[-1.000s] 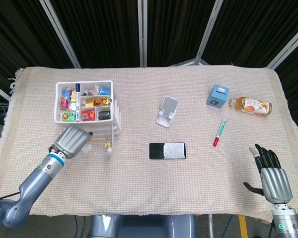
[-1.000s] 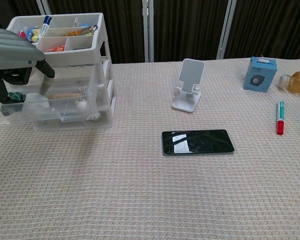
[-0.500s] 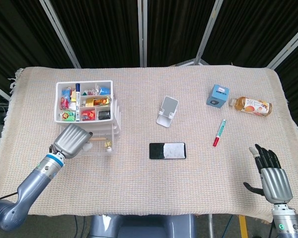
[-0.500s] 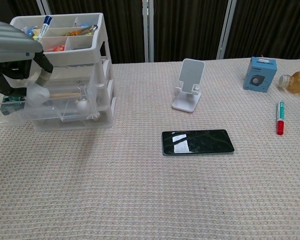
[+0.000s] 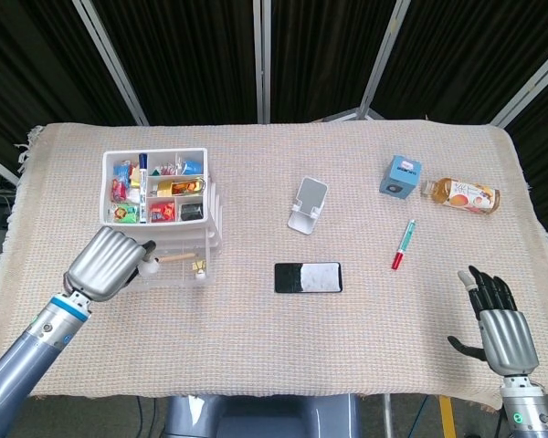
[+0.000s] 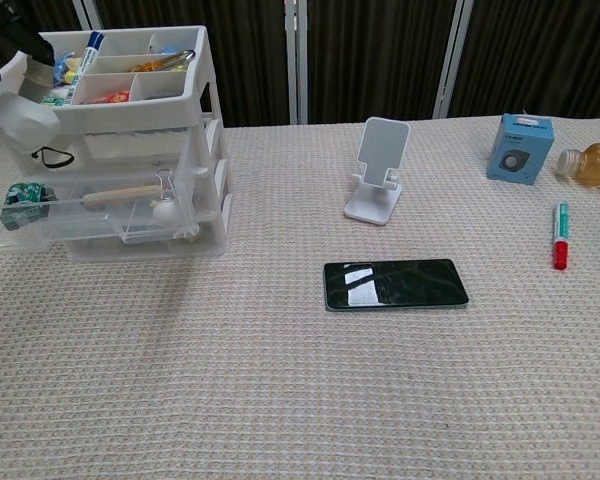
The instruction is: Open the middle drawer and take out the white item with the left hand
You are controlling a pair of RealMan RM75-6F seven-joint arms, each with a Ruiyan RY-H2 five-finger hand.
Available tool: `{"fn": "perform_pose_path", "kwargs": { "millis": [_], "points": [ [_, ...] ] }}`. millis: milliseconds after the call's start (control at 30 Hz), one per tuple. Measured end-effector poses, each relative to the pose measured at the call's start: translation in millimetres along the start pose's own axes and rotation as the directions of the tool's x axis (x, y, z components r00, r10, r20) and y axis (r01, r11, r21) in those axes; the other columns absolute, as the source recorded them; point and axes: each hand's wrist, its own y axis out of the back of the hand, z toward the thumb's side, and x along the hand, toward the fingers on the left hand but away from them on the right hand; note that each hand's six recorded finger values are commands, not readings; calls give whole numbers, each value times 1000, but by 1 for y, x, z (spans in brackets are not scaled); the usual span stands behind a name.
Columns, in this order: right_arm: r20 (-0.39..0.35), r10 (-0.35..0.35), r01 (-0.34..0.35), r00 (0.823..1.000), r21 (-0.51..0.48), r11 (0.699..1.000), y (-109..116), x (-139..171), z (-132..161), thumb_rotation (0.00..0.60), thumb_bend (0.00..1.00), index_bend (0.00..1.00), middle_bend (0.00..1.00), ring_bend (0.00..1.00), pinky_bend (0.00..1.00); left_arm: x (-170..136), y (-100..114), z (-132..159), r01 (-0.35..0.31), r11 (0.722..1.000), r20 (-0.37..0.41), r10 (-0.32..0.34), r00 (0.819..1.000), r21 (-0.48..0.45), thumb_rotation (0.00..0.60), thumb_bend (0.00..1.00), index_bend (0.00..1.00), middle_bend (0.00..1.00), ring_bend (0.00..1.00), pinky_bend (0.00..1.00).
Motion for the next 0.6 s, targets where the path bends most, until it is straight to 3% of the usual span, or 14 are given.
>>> {"fn": "perform_pose_path", "kwargs": {
  "millis": [300,600],
  "points": [
    [-1,6,-6,1000,10,1000,-3,0,2,600,0,0,0,0,0,-33,-9,-4,-49,996,19,51,999,-74,600,450,562,1000,959,824],
    [-4,9,-9,1000,18,1000,-5,0,4,600,0,0,0,0,0,-46,-46,5,6,998,86,0,996,-66,600,443,522,1000,959,824]
  ]
}}
